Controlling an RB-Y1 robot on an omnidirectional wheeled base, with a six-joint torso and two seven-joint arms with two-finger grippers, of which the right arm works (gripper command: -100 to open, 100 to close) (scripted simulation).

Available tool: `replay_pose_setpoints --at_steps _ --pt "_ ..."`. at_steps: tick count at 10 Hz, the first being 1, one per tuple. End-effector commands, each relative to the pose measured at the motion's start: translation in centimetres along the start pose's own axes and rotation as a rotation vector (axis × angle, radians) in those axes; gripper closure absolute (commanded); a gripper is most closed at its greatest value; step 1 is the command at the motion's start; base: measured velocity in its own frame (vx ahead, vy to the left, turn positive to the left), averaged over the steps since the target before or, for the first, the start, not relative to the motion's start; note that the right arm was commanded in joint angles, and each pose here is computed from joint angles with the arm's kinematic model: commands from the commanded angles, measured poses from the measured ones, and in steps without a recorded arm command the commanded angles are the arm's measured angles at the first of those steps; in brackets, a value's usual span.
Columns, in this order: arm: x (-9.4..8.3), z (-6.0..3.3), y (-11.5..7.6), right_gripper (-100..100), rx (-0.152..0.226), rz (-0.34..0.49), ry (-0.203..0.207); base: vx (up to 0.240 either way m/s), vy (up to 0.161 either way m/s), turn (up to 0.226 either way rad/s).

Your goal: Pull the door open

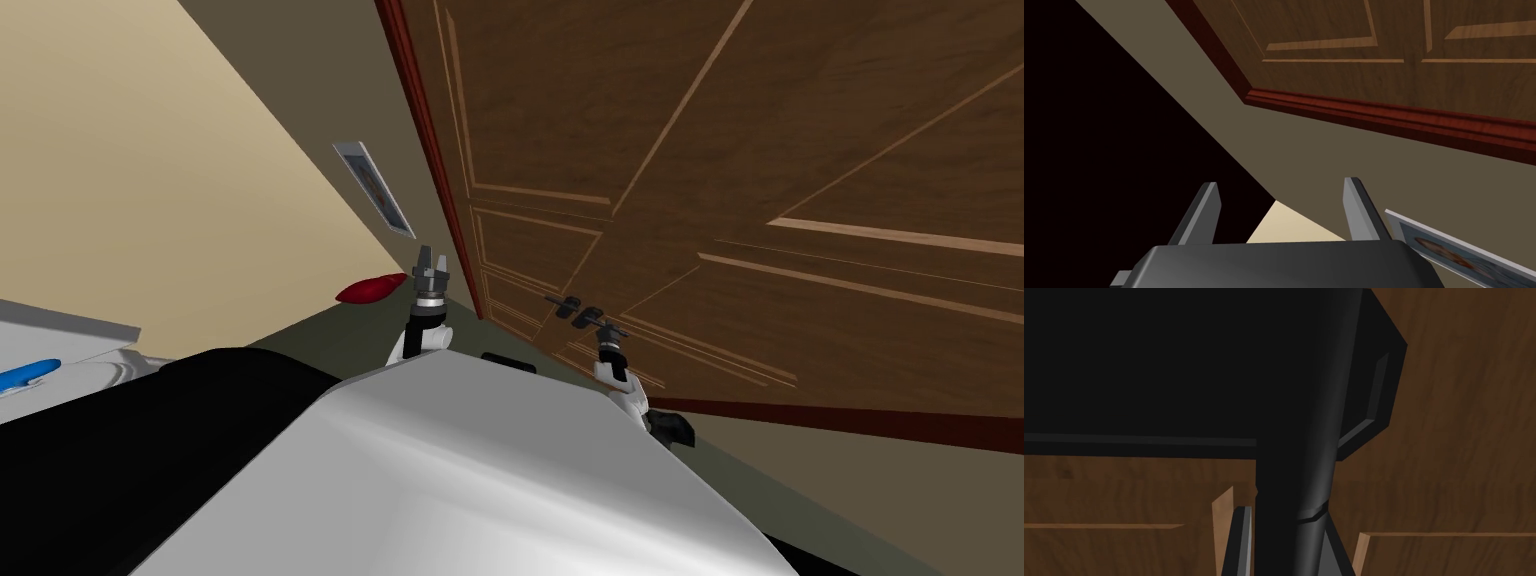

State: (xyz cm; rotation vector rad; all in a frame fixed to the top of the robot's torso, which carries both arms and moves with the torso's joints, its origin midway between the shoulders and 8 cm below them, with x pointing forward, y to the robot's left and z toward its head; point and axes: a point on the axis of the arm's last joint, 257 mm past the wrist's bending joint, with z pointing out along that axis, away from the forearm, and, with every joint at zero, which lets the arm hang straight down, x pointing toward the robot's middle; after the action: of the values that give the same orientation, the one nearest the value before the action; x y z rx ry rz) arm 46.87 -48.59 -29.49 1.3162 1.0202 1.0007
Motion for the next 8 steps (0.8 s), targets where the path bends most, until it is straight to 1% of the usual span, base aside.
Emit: replay_pose_setpoints --at_steps 1,2,4,7,8 --pt "-1.6 -0.7 -0.4 100 0.014 -0.009 -0.012 -0.2 -0.068 0.059" --pt "-1.8 -0.78 -0.4 100 0.014 -0.01 -0.01 -0.194 -0.024 0.064" --pt "-1.6 -0.96 -0.3 100 0.013 -0.01 0.009 -0.178 0.011 0.074" --pt "-0.2 -1.07 0.0 100 0.007 -0.003 0.058 -0.195 -0.017 0.121" --pt "0.4 -1.09 0.1 100 0.004 0.0 0.075 -0.191 -0.087 0.138"
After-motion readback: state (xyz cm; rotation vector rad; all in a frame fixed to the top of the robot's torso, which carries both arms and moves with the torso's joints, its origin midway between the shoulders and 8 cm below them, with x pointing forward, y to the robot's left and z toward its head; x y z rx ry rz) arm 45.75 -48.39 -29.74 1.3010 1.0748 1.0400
